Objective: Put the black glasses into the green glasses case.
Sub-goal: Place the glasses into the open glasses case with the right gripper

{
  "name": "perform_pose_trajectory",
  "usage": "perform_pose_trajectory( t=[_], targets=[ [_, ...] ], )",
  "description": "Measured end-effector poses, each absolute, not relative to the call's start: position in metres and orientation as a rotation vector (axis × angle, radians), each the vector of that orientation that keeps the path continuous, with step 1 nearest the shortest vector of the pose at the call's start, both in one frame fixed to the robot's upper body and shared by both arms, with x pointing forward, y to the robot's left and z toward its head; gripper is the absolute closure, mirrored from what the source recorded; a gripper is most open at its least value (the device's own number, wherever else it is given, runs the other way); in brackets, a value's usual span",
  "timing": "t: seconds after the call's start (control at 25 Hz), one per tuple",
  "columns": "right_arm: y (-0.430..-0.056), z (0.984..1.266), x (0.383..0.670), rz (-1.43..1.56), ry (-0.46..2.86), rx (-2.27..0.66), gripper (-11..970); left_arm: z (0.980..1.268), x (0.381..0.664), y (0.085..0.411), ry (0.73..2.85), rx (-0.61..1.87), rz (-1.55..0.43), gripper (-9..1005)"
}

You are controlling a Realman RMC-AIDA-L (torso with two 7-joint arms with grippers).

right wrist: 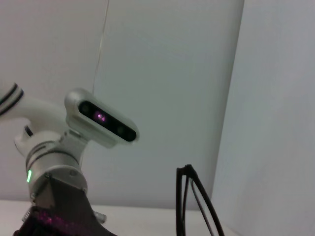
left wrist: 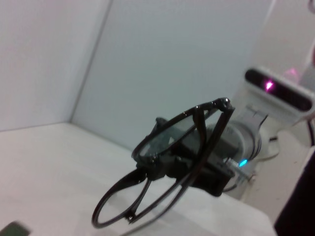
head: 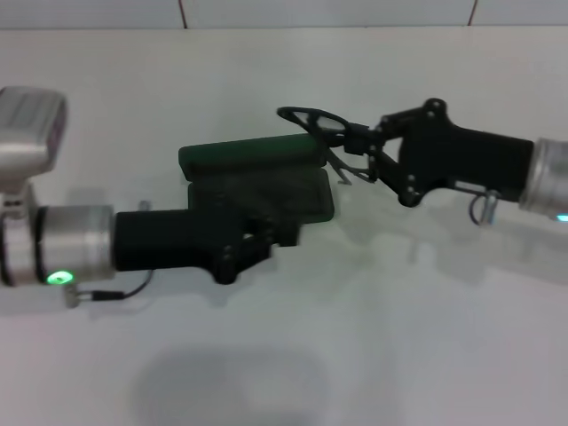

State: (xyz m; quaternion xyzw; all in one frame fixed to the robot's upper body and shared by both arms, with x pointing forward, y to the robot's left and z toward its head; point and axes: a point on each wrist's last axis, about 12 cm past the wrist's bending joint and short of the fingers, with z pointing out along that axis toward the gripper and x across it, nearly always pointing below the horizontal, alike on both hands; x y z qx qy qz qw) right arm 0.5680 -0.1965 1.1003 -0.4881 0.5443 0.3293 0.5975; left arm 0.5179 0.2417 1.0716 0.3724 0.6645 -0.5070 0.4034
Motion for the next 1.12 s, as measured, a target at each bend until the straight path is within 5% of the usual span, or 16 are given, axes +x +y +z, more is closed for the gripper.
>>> perform_pose_trajectory(
  t=[0.4,1.12],
  targets=[
    [-0.145,1.140,0.608,0.712,1.443,-1.497,866,1.056,0.486,0.296,1.801,0.866,-1.157,996],
    [-0.086,1.145,0.624,0.518,1.640,-1.733,853,1.051,0.482,0.291,1.822,0.899,-1.168,997]
  ],
)
